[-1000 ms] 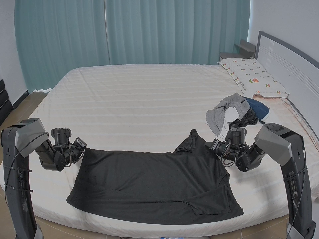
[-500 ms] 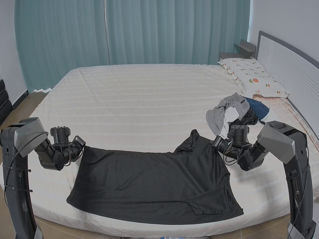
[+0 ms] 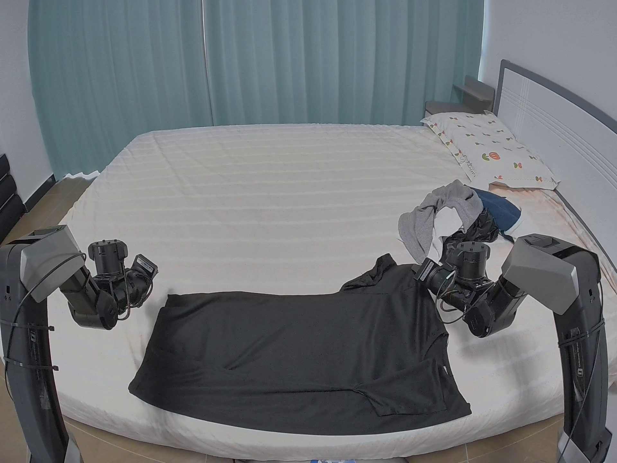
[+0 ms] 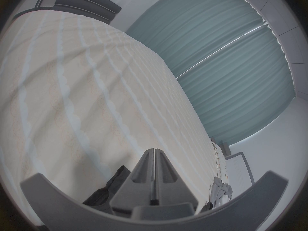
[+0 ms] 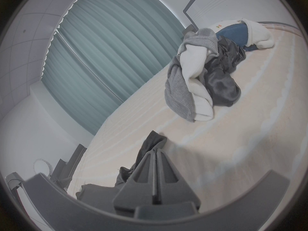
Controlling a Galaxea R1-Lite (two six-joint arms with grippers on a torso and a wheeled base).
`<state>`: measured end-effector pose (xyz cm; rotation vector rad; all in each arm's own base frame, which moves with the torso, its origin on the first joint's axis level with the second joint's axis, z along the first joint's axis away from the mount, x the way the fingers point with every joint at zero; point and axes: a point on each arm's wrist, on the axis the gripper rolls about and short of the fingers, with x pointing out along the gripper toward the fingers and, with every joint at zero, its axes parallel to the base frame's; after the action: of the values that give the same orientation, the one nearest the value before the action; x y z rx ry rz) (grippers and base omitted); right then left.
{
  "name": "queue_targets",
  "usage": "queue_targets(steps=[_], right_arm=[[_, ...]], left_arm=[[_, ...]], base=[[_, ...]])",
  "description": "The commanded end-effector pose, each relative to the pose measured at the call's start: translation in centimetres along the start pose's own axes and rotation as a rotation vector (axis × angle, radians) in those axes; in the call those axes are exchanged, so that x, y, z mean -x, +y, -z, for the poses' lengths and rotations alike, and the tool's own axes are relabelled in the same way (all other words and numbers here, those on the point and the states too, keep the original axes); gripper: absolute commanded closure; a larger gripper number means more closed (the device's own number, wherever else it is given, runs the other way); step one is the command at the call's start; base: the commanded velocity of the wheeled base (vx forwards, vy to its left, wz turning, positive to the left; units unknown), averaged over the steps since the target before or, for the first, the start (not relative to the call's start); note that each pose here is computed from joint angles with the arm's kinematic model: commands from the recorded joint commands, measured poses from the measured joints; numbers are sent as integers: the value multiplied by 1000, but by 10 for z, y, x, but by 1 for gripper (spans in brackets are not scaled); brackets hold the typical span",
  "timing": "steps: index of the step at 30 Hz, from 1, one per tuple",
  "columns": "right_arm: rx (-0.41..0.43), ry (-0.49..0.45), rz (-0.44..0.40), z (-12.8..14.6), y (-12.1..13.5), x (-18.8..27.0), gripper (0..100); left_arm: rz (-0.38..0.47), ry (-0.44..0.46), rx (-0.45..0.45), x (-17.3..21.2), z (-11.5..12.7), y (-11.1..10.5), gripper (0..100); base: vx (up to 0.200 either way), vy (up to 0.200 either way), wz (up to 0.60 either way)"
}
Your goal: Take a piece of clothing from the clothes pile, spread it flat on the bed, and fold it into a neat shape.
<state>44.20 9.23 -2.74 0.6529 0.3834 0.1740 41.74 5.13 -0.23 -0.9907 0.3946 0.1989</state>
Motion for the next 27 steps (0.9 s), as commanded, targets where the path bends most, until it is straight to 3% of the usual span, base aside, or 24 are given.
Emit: queue_targets(steps=[1,5,6,11,18,23,27], right_arm=[[4,24,16,8,-6,1,100],[6,33,23,11,-9,0,100],[6,35,25,12,-9,0,100],[5,37,28,11,-9,2,100],[5,42,30,13,-10,1,100],[5,48,33,15,-11,1,100],[5,49,32,15,-11,1,100]], left_arm=[[11,-7,-28,-5,-2,-2,100],[14,-6,-48,-9,-3,-5,100],[15,-7,-57,-11,-5,-7,0],[-22,46,-101,-18,-2,-12,0],[-52,131,-307,-33,20,-2,0],[-46,215,-340,-32,30,-3,0],[-50,229,-385,-32,30,-1,0]], base=[[0,0,0],[0,0,0],[0,0,0],[0,0,0],[0,0,0],[0,0,0],[0,0,0]])
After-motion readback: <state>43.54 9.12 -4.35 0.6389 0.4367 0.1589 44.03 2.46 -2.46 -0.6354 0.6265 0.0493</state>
